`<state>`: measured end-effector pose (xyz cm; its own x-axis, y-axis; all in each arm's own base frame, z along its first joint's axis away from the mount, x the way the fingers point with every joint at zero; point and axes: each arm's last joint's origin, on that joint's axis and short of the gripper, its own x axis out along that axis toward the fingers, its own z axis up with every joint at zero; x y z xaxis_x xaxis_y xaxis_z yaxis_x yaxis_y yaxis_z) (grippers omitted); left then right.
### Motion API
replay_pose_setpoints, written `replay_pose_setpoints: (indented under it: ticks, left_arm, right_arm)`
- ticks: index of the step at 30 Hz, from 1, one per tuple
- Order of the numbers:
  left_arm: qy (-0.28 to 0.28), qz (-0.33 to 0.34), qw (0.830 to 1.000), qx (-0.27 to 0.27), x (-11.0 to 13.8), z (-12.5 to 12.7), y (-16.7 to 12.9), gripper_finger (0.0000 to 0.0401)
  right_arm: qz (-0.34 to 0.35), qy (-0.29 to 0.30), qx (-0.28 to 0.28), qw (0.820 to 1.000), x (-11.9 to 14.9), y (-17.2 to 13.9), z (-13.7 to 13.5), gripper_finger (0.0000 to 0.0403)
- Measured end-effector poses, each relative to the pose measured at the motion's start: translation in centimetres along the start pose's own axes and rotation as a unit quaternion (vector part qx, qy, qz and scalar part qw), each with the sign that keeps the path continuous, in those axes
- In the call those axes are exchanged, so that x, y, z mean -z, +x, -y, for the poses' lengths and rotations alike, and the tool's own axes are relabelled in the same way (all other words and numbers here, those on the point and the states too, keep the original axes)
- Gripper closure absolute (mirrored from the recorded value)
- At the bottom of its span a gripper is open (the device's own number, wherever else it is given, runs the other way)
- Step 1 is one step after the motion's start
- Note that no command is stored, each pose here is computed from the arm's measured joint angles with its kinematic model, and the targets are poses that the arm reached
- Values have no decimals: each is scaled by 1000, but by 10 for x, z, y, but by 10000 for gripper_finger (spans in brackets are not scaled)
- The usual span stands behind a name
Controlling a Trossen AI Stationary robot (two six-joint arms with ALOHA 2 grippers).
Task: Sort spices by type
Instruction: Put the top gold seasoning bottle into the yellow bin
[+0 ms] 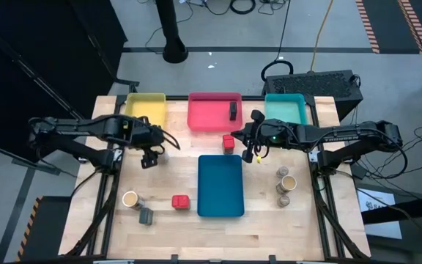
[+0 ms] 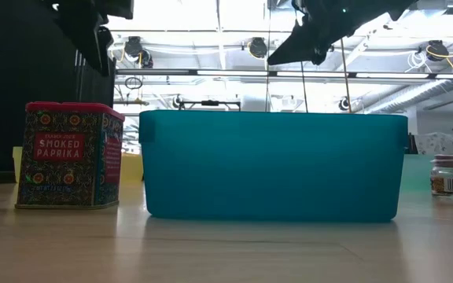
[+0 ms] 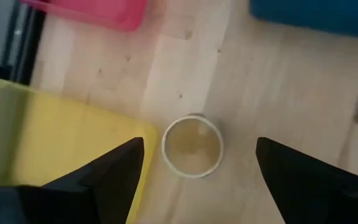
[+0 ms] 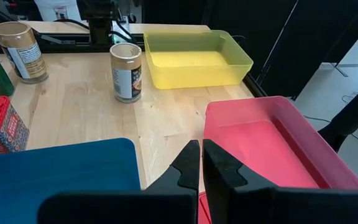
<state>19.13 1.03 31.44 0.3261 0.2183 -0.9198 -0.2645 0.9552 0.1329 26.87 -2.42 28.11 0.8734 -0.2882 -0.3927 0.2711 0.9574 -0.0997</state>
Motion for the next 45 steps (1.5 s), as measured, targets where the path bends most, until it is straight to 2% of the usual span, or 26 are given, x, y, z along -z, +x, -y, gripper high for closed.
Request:
replay_pose_setpoints:
  ticks: [7,11,16,26,38,45]
  left_arm:
    - [-21,2,1000,15,-1,-18,5,83]
    - [-29,-16,999,38,7,-19,30,83]
    - [-20,-33,999,35,22,-15,60,83]
    - [-23,-38,998,37,36,-12,88,83]
    - [-27,-8,998,51,39,-9,102,85]
    - [-27,-10,998,52,38,-9,103,121]
  right_arm:
    - [0,-3,0,1000,0,0,0,403]
    - [-4,-5,0,1000,1,0,0,403]
    - [-4,-5,0,1000,1,0,0,403]
    - [-2,-4,1,1000,0,0,0,403]
    - [-2,-4,1,1000,0,0,0,403]
    - [-2,-4,1,1000,0,0,0,403]
